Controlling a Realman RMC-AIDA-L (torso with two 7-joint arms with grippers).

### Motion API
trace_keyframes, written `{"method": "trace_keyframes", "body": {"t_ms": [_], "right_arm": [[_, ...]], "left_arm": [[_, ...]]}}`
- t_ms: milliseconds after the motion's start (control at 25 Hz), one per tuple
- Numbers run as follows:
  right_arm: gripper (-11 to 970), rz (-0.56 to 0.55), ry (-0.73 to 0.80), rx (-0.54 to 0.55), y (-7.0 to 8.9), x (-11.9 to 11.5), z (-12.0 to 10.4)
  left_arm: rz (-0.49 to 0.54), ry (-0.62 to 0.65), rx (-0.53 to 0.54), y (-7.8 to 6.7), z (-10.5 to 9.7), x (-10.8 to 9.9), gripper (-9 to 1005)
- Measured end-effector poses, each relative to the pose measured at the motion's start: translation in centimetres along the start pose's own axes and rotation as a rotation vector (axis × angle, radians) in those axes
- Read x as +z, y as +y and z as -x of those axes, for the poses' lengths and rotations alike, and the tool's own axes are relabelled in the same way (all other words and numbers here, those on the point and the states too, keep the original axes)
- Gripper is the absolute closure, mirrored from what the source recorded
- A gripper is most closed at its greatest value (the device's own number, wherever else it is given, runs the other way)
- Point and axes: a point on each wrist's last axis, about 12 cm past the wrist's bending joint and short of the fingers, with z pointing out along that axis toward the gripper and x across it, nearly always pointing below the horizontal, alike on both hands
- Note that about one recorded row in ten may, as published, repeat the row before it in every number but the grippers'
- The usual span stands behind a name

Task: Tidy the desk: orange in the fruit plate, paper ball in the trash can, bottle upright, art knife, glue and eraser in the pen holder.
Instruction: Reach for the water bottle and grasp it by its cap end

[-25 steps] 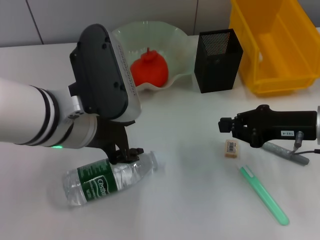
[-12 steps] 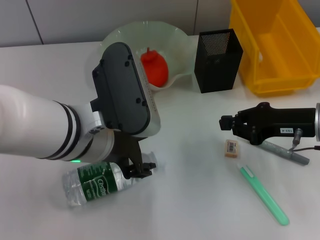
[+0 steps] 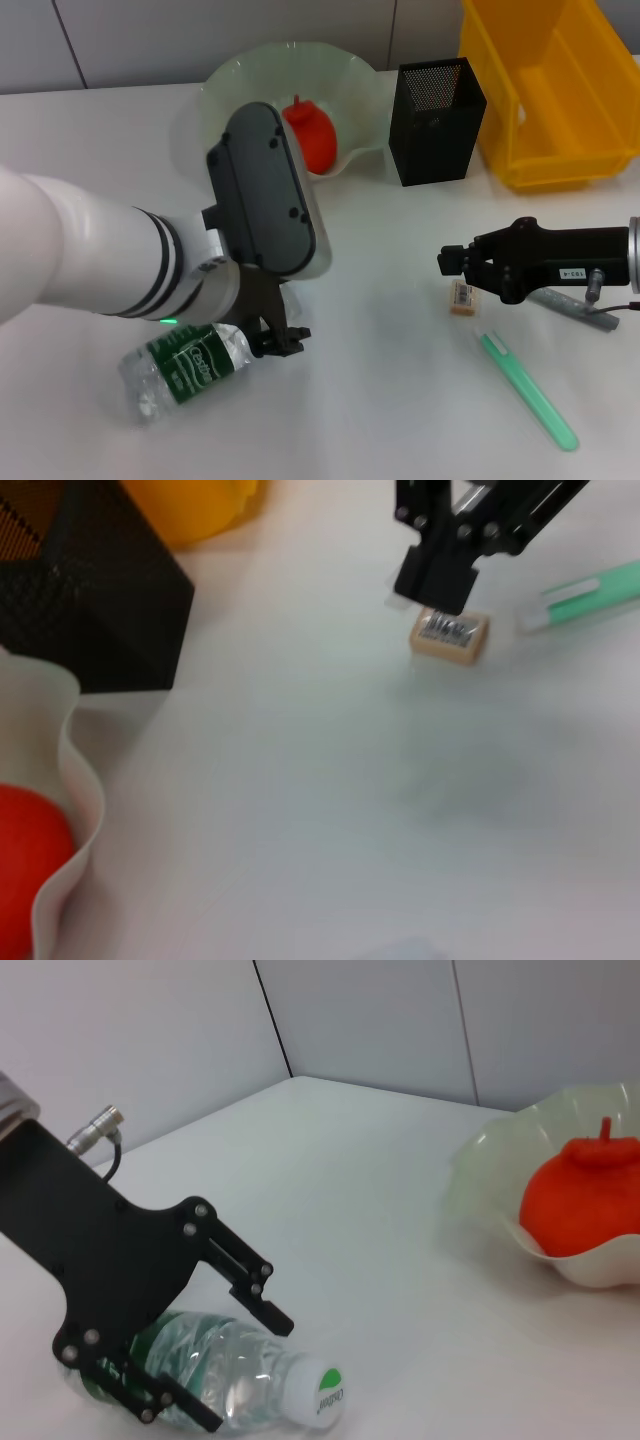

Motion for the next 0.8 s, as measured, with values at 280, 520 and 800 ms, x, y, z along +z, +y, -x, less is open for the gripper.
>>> {"method": "trace_keyframes", "body": {"t_ms": [280,520,800], "right_arm": [[901,-0.002,0.002,0.003,0.1,-0.1,-0.3],[901,-0.003,0.004,0.004,0.1,-0.2,-0.4],[901,-0.008,0.006,0.001,0.2,-0.3,-0.8]], "left_arm": [[-0.004,-0.015,0.024,-0.5,0.5,0.4,466],[0.0,-0.027,0.024,-0.6,1.1,0.5,467],[0.03,-0.041,0.009,-0.3,1.2,0.6,469]]}}
